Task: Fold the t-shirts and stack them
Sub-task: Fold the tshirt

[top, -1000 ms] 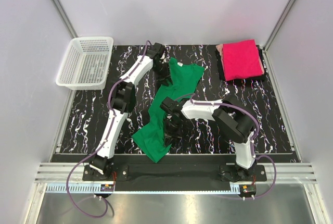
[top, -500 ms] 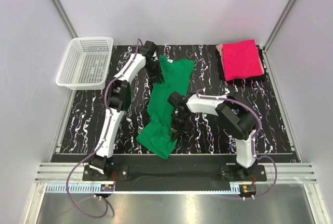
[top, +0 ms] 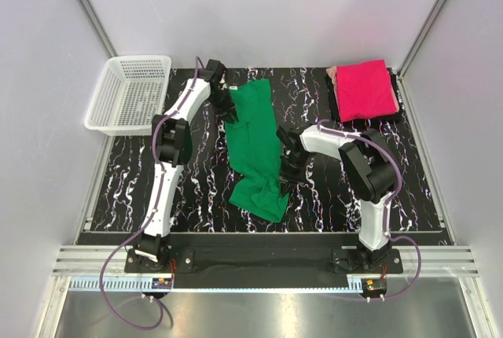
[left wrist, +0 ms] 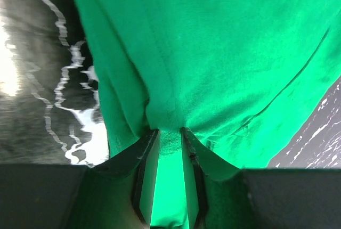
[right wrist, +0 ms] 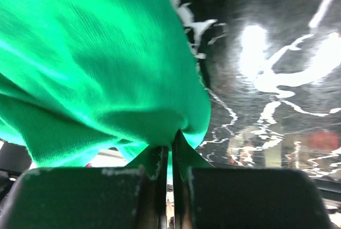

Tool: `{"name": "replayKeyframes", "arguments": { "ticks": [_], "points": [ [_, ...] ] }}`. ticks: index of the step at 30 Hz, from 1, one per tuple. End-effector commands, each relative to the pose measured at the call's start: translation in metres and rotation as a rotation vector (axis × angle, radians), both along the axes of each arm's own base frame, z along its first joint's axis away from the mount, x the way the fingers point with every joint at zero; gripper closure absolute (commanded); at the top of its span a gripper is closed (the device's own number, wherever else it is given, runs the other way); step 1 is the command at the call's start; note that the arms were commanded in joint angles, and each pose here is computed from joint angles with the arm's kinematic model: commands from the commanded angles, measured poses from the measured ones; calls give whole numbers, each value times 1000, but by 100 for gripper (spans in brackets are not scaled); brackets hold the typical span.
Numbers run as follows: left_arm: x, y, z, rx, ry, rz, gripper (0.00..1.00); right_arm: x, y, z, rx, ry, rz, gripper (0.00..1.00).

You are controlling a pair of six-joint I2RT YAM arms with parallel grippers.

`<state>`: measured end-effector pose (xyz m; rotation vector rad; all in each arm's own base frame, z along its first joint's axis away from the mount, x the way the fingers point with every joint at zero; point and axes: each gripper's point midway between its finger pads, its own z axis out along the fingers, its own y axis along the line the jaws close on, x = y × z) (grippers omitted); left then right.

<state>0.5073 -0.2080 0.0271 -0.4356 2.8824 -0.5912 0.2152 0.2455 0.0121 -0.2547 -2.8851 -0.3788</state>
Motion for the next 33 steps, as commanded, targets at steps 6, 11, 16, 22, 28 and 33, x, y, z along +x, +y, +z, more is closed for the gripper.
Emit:
{"name": "replayKeyframes", "arguments": {
  "ticks": [6, 11, 16, 22, 28, 33],
  "points": [
    [6, 20, 3, 33, -13, 25, 71, -16, -17, 2, -15, 15, 61, 100],
    [9, 7, 6, -1, -32, 8, 71, -23, -11, 7, 42, 34, 64, 100],
    [2, -15, -1, -15, -28, -41, 71, -39, -2, 10, 78, 58, 101, 100],
    [-15, -43, -10, -27, -4, -113, 71, -57, 17, 10, 108, 78, 160, 100],
    [-19, -43, -9, -11, -4, -122, 71, -64, 18, 4, 95, 90, 188, 100],
    [-11, -36, -3, -6, -26, -97, 71, -62, 15, 3, 75, 81, 191, 100]
  ]
}}
